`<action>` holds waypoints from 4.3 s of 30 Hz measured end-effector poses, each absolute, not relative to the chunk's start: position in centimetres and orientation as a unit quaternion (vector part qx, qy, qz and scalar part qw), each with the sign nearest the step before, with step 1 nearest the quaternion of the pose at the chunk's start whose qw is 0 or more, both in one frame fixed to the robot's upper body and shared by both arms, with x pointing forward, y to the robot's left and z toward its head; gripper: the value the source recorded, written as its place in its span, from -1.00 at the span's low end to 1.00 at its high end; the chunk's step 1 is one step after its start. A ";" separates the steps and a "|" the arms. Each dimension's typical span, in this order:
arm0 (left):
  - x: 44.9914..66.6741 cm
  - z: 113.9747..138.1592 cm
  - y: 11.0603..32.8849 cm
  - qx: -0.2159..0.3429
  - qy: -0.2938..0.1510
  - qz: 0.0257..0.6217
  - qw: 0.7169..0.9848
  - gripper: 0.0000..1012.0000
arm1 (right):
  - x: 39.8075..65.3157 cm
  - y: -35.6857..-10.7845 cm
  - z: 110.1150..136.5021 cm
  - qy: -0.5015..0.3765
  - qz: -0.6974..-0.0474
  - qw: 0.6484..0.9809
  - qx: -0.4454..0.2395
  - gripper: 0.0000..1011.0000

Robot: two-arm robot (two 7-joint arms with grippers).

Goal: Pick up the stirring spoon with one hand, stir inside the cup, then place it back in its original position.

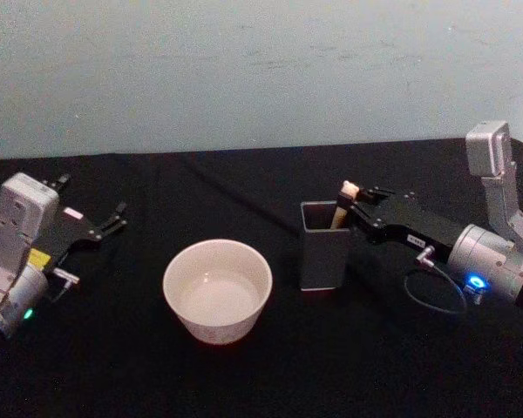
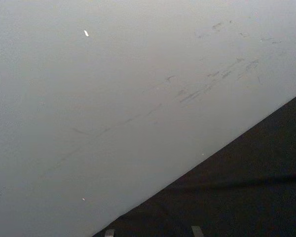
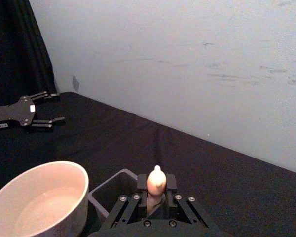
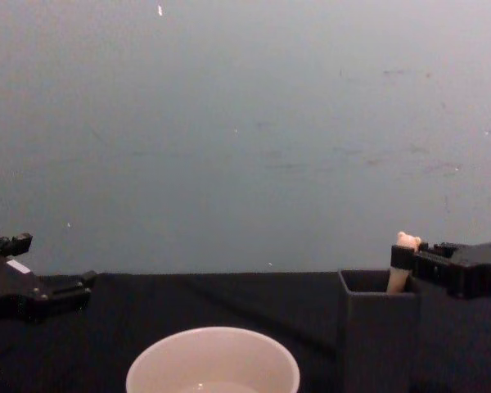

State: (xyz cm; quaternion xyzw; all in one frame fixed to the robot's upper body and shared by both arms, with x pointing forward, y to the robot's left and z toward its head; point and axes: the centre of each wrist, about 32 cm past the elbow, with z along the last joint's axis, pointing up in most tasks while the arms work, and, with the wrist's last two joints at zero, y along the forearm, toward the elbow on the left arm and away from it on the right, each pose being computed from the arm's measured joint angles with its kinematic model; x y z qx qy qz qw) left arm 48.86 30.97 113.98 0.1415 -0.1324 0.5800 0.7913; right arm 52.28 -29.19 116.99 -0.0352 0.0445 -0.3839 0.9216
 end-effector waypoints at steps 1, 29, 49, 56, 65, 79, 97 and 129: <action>48.9 114.0 31.0 0.141 -0.132 0.580 0.791 0.98 | 52.3 -29.2 117.0 0.045 -0.384 0.922 -0.035 -0.58; 48.9 114.0 31.0 0.141 -0.132 0.580 0.791 0.98 | 52.4 -30.8 120.9 0.063 -0.383 0.920 0.053 -0.58; 48.9 114.0 31.0 0.141 -0.132 0.580 0.791 0.98 | 53.2 -28.9 123.6 0.057 -0.360 0.924 0.115 -0.58; 48.9 114.0 31.0 0.142 -0.132 0.580 0.791 0.98 | 53.0 -27.2 122.9 0.070 -0.326 0.937 0.102 -0.58; 48.9 114.0 31.0 0.141 -0.132 0.580 0.791 0.98 | 52.7 -25.0 121.5 0.072 -0.287 0.953 0.072 -0.58; 48.9 114.0 31.0 0.141 -0.132 0.580 0.791 0.98 | 52.4 -22.8 119.0 0.044 -0.247 0.968 0.013 -0.58; 48.9 114.0 31.0 0.141 -0.132 0.580 0.791 0.98 | 52.8 -20.1 117.2 0.037 -0.212 0.976 -0.021 -0.58; 48.9 114.0 31.0 0.142 -0.132 0.580 0.791 0.98 | 55.4 -19.7 116.7 0.047 -0.305 0.951 -0.019 -0.58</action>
